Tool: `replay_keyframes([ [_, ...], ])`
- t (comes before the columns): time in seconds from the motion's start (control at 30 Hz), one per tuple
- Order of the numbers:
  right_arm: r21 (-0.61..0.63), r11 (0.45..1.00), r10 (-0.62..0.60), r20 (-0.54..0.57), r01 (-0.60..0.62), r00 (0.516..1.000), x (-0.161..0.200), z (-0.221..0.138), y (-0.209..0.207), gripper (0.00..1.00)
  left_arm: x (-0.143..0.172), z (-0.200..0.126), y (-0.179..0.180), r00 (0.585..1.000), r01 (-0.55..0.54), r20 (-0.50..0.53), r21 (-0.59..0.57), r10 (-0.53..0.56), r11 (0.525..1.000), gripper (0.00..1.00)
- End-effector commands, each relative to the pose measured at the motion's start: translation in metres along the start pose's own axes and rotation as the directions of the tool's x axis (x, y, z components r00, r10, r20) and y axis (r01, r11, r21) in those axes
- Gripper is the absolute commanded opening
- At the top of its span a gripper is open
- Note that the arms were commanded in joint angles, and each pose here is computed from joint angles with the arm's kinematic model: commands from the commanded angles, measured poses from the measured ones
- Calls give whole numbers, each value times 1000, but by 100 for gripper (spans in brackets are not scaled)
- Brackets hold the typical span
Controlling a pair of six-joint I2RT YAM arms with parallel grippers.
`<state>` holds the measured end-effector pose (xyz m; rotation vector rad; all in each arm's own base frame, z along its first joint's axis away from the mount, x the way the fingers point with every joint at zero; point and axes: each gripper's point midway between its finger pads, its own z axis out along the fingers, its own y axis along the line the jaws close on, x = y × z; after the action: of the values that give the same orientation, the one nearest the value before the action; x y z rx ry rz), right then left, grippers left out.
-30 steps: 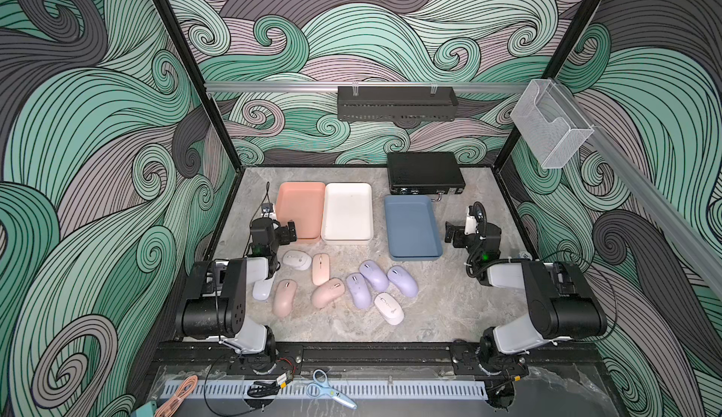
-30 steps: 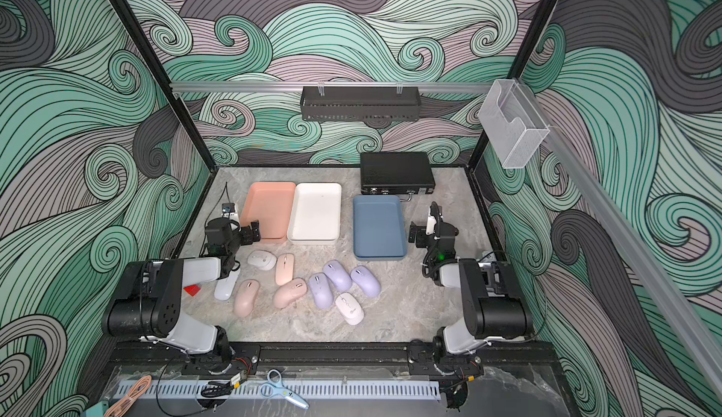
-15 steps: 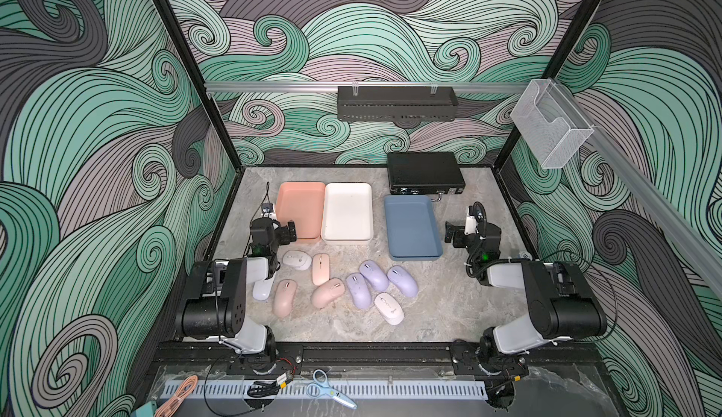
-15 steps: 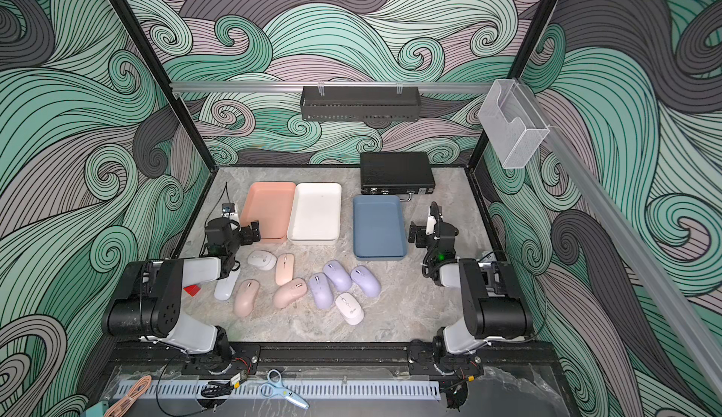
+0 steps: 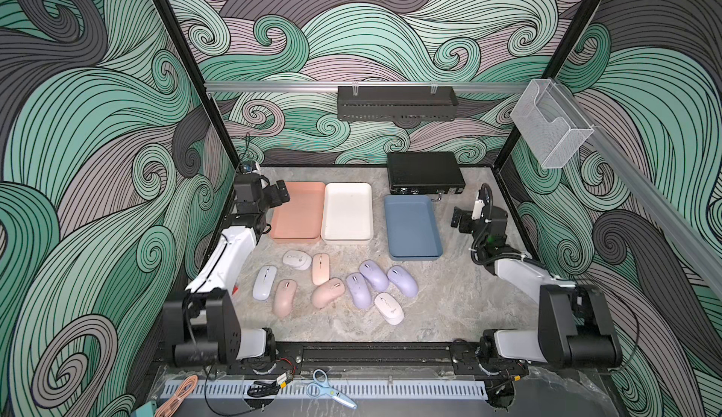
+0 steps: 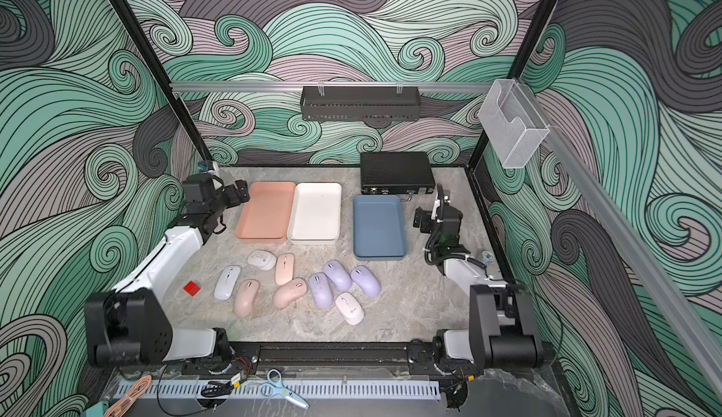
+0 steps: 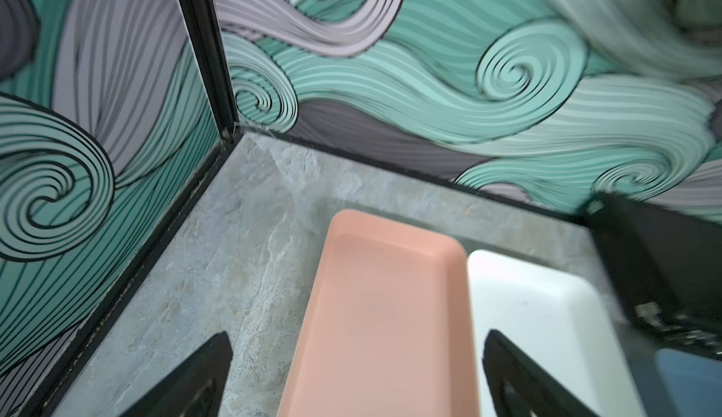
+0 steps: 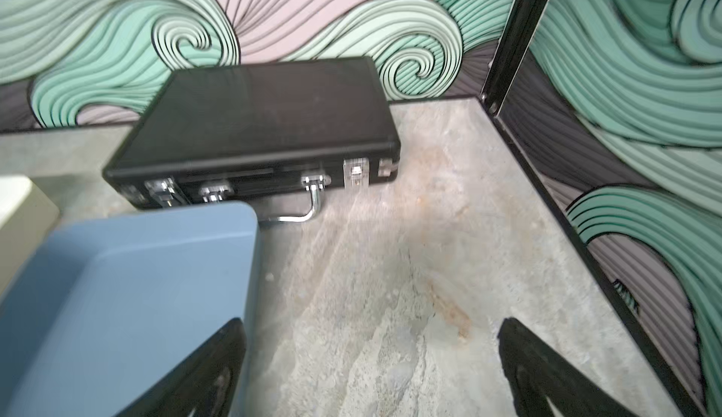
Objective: Place the mice by color into the storage box
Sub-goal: Pick up the mouse from the center of the board.
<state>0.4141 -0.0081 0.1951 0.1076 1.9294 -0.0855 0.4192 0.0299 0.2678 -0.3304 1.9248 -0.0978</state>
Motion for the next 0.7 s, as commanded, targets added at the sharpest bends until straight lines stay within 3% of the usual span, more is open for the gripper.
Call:
replay_keyframes([
  [0.0, 42, 990, 135, -72, -132, 988, -43, -38, -2, 100, -50, -45, -11, 978, 173, 107, 48, -177, 984, 99],
  [0.03, 40, 979, 201, -97, -198, 975, -53, -46, -1, 100, -69, -56, -8, 955, 252, 156, 36, -254, 967, 99],
  [0.07, 43, 961, 278, -129, -275, 952, -58, -52, 1, 100, -82, -71, 7, 895, 415, 194, -28, -402, 909, 98],
  [0.1, 45, 942, 335, -159, -332, 929, -55, -53, 3, 100, -84, -86, 22, 815, 567, 213, -103, -539, 817, 99],
  [0.13, 27, 927, 373, -187, -375, 909, -48, -49, 7, 100, -82, -96, 31, 769, 634, 229, -149, -597, 759, 99],
  [0.17, -21, 907, 406, -223, -420, 887, -40, -45, 15, 99, -88, -98, 28, 781, 614, 230, -121, -580, 780, 99],
  [0.2, -56, 889, 425, -266, -454, 865, -32, -43, 23, 89, -96, -97, 20, 811, 561, 237, -61, -534, 825, 98],
  [0.27, -103, 892, 381, -351, -440, 855, -17, -45, 38, 72, -93, -94, 20, 779, 597, 254, -24, -573, 802, 99],
  [0.33, -115, 924, 284, -432, -364, 856, 0, -52, 48, 69, -89, -88, 13, 795, 581, 213, 3, -568, 814, 98],
  [0.37, -149, 938, 217, -452, -313, 865, 3, -58, 56, 68, -86, -84, 6, 825, 545, 171, 12, -538, 839, 98],
  [0.43, -217, 955, 81, -467, -204, 880, 9, -76, 76, 70, -87, -76, -31, 905, 413, 43, 155, -424, 897, 99],
  [0.47, -269, 951, 11, -468, -154, 884, 13, -86, 89, 71, -83, -73, -54, 925, 374, -35, 249, -378, 893, 99],
  [0.57, -362, 928, -116, -510, -91, 852, 32, -114, 115, 67, -55, -64, -101, 932, 358, -205, 371, -300, 857, 97],
  [0.67, -422, 903, -215, -613, -85, 761, 68, -137, 136, 61, -13, -58, -135, 924, 307, -343, 407, -168, 860, 97],
])
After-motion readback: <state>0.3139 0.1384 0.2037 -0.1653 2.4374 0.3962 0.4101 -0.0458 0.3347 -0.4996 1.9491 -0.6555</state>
